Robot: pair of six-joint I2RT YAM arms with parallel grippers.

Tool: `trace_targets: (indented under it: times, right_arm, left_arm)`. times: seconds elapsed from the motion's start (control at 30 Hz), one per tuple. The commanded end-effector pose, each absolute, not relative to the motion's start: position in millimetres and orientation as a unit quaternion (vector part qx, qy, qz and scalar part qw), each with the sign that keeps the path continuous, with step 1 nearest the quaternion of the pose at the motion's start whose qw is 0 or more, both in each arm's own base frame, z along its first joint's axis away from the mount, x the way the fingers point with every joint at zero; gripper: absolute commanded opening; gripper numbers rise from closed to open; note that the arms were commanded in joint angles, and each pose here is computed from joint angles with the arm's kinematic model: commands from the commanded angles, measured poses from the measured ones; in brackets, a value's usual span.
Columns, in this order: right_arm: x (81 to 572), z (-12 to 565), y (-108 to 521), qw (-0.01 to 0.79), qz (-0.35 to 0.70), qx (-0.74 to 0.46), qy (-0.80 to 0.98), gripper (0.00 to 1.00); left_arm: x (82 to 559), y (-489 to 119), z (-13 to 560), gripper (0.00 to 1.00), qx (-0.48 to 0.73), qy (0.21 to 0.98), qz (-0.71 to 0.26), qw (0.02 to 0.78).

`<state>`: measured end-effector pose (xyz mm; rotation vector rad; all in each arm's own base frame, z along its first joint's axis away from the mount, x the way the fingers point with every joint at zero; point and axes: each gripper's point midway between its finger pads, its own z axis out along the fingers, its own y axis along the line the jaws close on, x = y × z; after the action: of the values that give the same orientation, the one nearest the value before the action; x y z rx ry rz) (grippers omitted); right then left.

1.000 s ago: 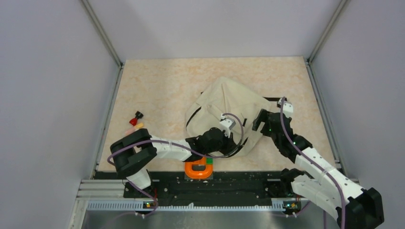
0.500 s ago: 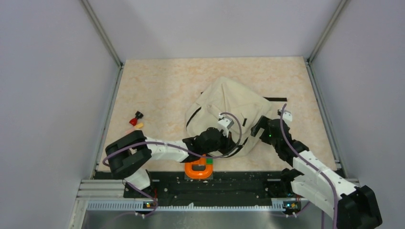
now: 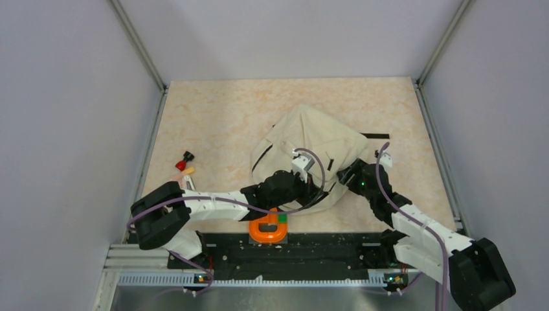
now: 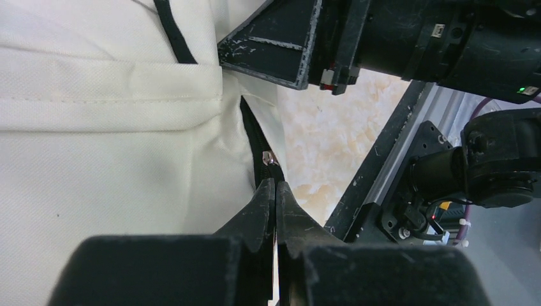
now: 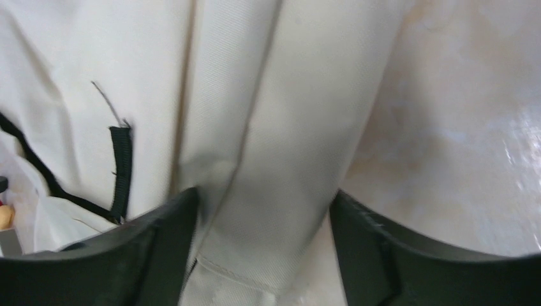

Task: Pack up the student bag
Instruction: Zip the student bag at the center of the board.

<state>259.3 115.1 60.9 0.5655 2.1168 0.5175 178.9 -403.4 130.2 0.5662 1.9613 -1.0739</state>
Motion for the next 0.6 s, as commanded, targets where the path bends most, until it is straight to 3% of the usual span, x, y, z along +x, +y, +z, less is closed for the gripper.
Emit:
trace_targets:
  times: [0.0,0.07,0.17,0.57]
  right_arm:
    - [304,132,134,0.510,0.271,0.216,0.788,0.44]
    - [321,157,138,0.528,0.268,0.209,0.778,0.22]
    - [348,182,141,0.549,0.249,0.205,0.771,0.02]
    - [390,175,121,0.575,0.188,0.273,0.748,0.00]
  left_arm:
    - [193,-402,187,0.00,0.210,0.733,-0.447,0.468]
    - [201,-399,199,0.00,0.204,0.732,-0.443,0.476]
    - [210,-394,219,0.00,0.194,0.723,-0.439,0.497]
    - [210,-375,184,0.00,0.178,0.741,-0.421,0.492]
